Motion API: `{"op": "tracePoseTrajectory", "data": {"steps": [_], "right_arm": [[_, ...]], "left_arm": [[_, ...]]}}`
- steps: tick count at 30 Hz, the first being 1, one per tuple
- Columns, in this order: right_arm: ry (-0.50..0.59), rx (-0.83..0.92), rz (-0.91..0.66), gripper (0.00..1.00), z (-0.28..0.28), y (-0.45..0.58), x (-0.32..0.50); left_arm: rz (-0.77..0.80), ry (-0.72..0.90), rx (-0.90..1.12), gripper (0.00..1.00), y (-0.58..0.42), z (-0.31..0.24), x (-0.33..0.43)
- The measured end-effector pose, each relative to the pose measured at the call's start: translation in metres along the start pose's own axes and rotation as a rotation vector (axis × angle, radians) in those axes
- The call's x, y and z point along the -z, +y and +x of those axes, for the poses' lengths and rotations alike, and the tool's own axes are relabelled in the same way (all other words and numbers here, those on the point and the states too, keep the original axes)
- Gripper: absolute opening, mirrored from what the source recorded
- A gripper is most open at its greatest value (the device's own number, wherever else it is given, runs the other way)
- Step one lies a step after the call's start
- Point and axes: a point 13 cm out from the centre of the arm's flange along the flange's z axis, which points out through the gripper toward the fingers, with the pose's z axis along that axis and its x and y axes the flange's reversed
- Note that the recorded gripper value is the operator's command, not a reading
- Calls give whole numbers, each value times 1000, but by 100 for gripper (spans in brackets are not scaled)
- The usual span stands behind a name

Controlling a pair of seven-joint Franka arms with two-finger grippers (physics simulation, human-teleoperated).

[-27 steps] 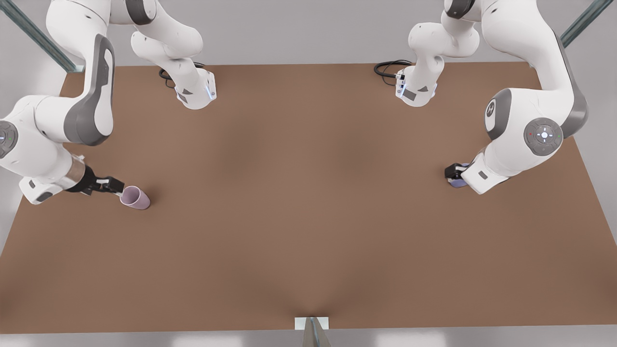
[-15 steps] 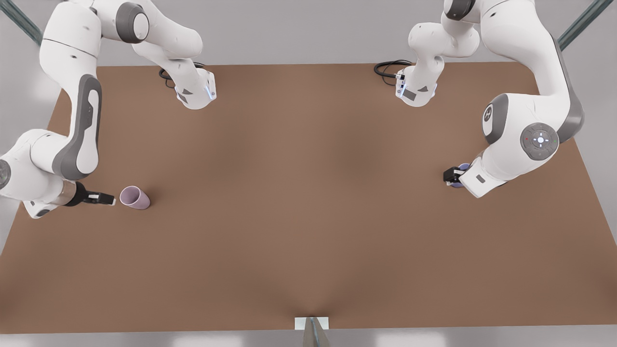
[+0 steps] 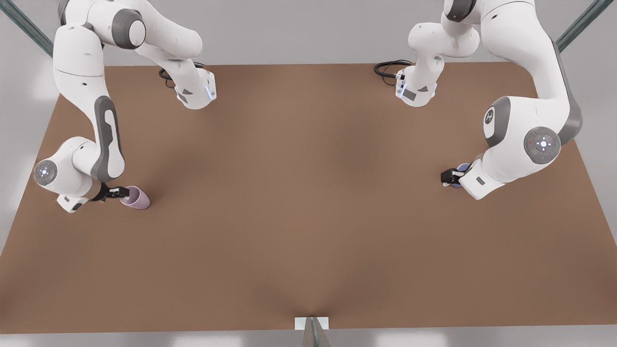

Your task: Stack the cups, with the pink cup at the bottom and the purple cup at the top

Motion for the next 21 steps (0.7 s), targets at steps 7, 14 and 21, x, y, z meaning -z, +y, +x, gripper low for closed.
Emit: {"op": "tracePoseTrajectory", "data": {"steps": [7, 14, 21], "right_arm": [[-35, 98, 29, 94, -1, -3, -18], [-52, 138, 26, 69, -5, 0, -36], [-71, 161, 12, 53, -11, 8, -38]], "left_arm": [[1, 6, 1, 100, 0, 0, -3], [-1, 7, 2, 100, 1, 0, -4], [-1, 7, 2, 100, 1, 0, -4]]}}
